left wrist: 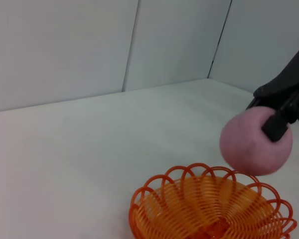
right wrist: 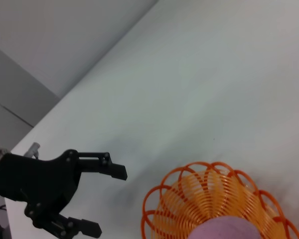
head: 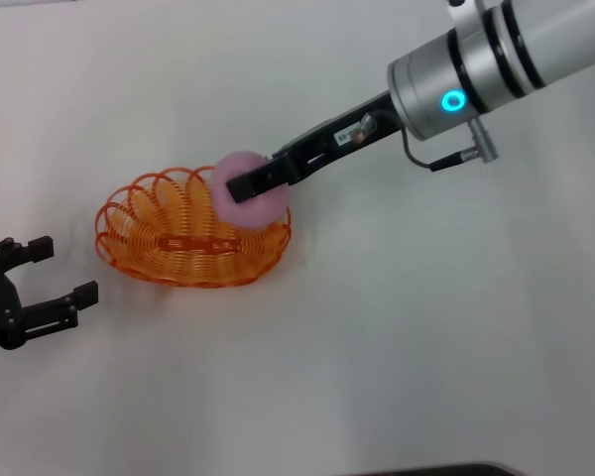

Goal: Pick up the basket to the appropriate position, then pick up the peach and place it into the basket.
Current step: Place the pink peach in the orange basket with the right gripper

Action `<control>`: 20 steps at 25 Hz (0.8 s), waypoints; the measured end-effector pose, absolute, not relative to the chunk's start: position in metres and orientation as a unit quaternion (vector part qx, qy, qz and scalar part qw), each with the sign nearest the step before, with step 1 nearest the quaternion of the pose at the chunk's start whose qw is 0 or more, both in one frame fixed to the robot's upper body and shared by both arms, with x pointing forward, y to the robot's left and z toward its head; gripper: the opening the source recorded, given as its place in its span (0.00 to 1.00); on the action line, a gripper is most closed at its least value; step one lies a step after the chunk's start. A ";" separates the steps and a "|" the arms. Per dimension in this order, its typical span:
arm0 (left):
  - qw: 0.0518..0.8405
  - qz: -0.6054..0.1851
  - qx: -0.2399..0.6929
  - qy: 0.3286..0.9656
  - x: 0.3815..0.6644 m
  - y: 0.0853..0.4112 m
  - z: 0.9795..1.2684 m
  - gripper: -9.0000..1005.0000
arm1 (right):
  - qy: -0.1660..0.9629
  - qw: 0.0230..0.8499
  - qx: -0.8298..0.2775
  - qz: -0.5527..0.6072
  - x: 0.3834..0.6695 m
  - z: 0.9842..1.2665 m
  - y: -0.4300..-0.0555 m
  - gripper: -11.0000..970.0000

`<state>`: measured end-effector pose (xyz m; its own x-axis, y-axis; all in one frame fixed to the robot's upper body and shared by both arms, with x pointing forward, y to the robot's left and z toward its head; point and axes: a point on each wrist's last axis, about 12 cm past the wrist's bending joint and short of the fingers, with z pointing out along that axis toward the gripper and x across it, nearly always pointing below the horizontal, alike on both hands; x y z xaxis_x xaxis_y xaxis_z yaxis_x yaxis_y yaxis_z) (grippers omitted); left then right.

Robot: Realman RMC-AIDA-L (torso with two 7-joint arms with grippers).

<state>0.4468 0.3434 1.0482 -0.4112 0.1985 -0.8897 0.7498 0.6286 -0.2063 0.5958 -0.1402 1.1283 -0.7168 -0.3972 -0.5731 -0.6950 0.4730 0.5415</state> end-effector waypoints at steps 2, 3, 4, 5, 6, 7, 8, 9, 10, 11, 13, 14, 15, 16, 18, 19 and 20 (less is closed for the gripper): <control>0.450 -0.306 0.303 0.782 0.447 0.343 1.048 0.88 | 0.838 0.188 -0.327 0.394 0.596 1.127 -0.138 0.51; 0.450 -0.306 0.303 0.782 0.447 0.343 1.048 0.88 | 0.838 0.189 -0.327 0.393 0.597 1.127 -0.138 0.51; 0.451 -0.306 0.303 0.782 0.447 0.344 1.048 0.88 | 0.838 0.189 -0.327 0.393 0.597 1.127 -0.137 0.51; 0.451 -0.306 0.302 0.782 0.447 0.344 1.048 0.88 | 0.838 0.190 -0.327 0.393 0.597 1.127 -0.137 0.51; 0.451 -0.306 0.302 0.782 0.447 0.344 1.048 0.88 | 0.838 0.190 -0.327 0.393 0.597 1.127 -0.137 0.51; 0.451 -0.306 0.302 0.782 0.447 0.344 1.048 0.88 | 0.838 0.190 -0.326 0.393 0.597 1.127 -0.137 0.51; 0.451 -0.306 0.302 0.782 0.447 0.344 1.048 0.88 | 0.839 0.191 -0.326 0.392 0.597 1.127 -0.137 0.51; 0.451 -0.306 0.302 0.782 0.447 0.344 1.048 0.88 | 0.839 0.192 -0.326 0.392 0.598 1.127 -0.137 0.51; 0.451 -0.306 0.302 0.782 0.447 0.344 1.048 0.88 | 0.839 0.192 -0.326 0.391 0.597 1.127 -0.136 0.51; 0.451 -0.306 0.302 0.782 0.447 0.344 1.048 0.88 | 0.839 0.191 -0.327 0.391 0.597 1.126 -0.135 0.51; 0.451 -0.306 0.302 0.782 0.447 0.343 1.048 0.88 | 0.837 0.190 -0.329 0.394 0.596 1.124 -0.131 0.51; 0.451 -0.306 0.302 0.782 0.447 0.343 1.048 0.88 | 0.836 0.188 -0.331 0.395 0.596 1.123 -0.129 0.51; 0.451 -0.306 0.302 0.782 0.447 0.344 1.048 0.88 | 0.836 0.188 -0.332 0.395 0.595 1.123 -0.128 0.51; 0.451 -0.306 0.302 0.782 0.447 0.344 1.048 0.88 | 0.836 0.187 -0.334 0.394 0.595 1.122 -0.126 0.51; 0.452 -0.306 0.301 0.782 0.447 0.344 1.048 0.88 | 0.836 0.186 -0.336 0.392 0.595 1.122 -0.125 0.51; 0.452 -0.305 0.301 0.782 0.447 0.344 1.048 0.88 | 0.836 0.186 -0.337 0.392 0.596 1.122 -0.125 0.51; 0.453 -0.305 0.301 0.782 0.447 0.344 1.049 0.88 | 0.836 0.186 -0.337 0.392 0.596 1.122 -0.124 0.51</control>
<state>0.4469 0.3440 1.0485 -0.4095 0.1939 -0.8915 0.7468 0.6325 -0.2055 0.5956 -0.1243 1.1217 -0.7034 -0.4184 -0.5747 -0.7093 0.4658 0.5290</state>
